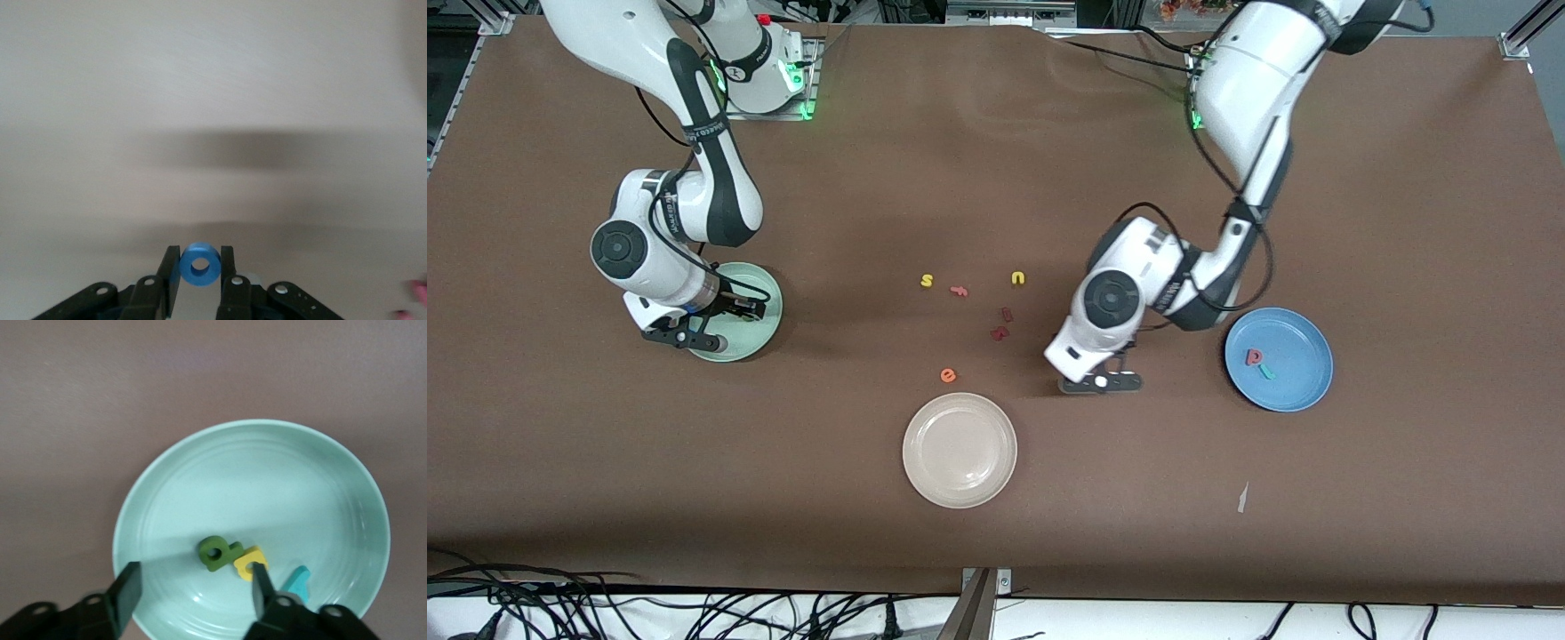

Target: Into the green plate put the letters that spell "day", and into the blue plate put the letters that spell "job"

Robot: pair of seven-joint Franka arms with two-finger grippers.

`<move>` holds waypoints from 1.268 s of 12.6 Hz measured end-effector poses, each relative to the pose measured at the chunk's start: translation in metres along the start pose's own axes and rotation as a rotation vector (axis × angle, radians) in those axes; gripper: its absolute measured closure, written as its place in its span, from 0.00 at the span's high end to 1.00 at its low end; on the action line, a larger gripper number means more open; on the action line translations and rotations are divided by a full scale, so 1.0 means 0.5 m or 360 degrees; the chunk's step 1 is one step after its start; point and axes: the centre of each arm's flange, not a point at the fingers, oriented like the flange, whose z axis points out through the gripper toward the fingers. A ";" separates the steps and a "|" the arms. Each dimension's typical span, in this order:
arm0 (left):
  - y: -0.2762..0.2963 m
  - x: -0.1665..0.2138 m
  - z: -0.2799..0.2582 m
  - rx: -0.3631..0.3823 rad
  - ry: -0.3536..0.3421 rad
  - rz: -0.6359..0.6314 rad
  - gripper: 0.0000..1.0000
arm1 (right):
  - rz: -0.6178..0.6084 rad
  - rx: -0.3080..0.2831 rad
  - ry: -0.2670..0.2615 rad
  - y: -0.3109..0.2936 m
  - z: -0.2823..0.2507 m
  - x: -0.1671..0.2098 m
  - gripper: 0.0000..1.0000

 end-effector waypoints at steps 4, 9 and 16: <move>-0.250 0.045 -0.021 -0.0004 -0.0074 0.0147 0.28 | -0.0045 0.0041 -0.0123 -0.039 -0.128 0.035 1.00; -0.551 0.066 0.018 -0.0069 -0.0068 0.0350 0.28 | -0.0291 0.0099 -0.0212 0.009 -0.370 0.096 1.00; -0.626 0.046 0.019 -0.0080 -0.0063 0.0353 0.69 | -0.0387 0.0006 0.0100 0.109 -0.701 0.125 1.00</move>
